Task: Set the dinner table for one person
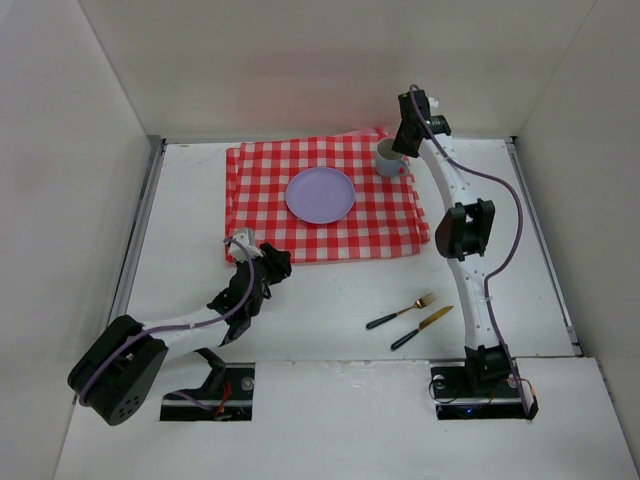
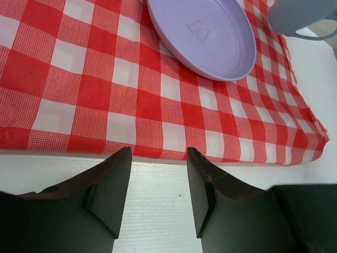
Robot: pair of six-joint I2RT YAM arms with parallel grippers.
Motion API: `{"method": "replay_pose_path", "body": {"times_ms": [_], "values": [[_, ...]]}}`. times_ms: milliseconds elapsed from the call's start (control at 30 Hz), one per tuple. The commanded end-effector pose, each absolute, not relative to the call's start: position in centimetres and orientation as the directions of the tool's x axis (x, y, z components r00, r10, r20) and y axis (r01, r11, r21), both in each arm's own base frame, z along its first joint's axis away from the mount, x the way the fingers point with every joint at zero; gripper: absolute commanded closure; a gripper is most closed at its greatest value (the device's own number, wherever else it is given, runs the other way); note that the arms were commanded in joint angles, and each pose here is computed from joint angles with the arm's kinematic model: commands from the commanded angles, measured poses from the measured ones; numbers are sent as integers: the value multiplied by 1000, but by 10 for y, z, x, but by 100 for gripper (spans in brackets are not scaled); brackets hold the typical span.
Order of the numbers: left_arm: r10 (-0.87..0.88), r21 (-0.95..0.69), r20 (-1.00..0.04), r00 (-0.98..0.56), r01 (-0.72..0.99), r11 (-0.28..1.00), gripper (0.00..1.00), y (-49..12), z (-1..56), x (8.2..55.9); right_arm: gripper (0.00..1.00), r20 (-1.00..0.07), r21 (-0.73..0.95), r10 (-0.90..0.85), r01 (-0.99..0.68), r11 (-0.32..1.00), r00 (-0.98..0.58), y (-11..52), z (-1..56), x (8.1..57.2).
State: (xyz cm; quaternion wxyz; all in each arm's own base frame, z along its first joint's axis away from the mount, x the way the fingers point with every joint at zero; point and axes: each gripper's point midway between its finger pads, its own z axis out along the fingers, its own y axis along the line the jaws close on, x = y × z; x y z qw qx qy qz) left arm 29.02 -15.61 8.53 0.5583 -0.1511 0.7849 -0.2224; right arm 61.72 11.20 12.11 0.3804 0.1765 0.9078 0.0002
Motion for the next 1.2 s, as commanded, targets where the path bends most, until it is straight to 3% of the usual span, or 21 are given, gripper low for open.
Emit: {"method": "replay_pose_path", "body": {"times_ms": [0, 267, 433, 600, 767, 900, 1033, 1167], "values": [[-529, -559, -801, -280, 34, 828, 56, -160, 105, 299, 63, -725, 177, 341, 317, 932, -598, 116, 146, 625], [-513, -543, -810, -282, 33, 839, 57, -160, 104, 301, 53, -733, 249, 381, 298, 921, -564, 123, 178, 622], [-502, -537, -815, -288, 52, 842, 57, -166, 106, 300, 45, -782, 242, 365, 294, 925, -505, 111, 236, 607], [-394, -488, -841, -371, 205, 848, 56, -212, 105, 291, 44, -846, 148, 289, 323, 935, -449, 86, 298, 573], [-209, -404, -894, -397, 511, 759, 56, -293, 119, 252, 58, -876, 64, 203, 311, 948, -438, 78, 333, 516], [-123, -351, -920, -372, 645, 678, 51, -326, 124, 221, 63, -922, 230, 281, 209, 950, -265, 81, 362, 449], [-64, -317, -931, -360, 707, 632, 44, -347, 121, 205, 84, -900, 332, 355, 129, 934, -254, 92, 322, 396], [-17, -282, -941, -338, 754, 594, 40, -366, 120, 189, 94, -868, 393, 436, 207, 896, -239, 75, 254, 363]]}}
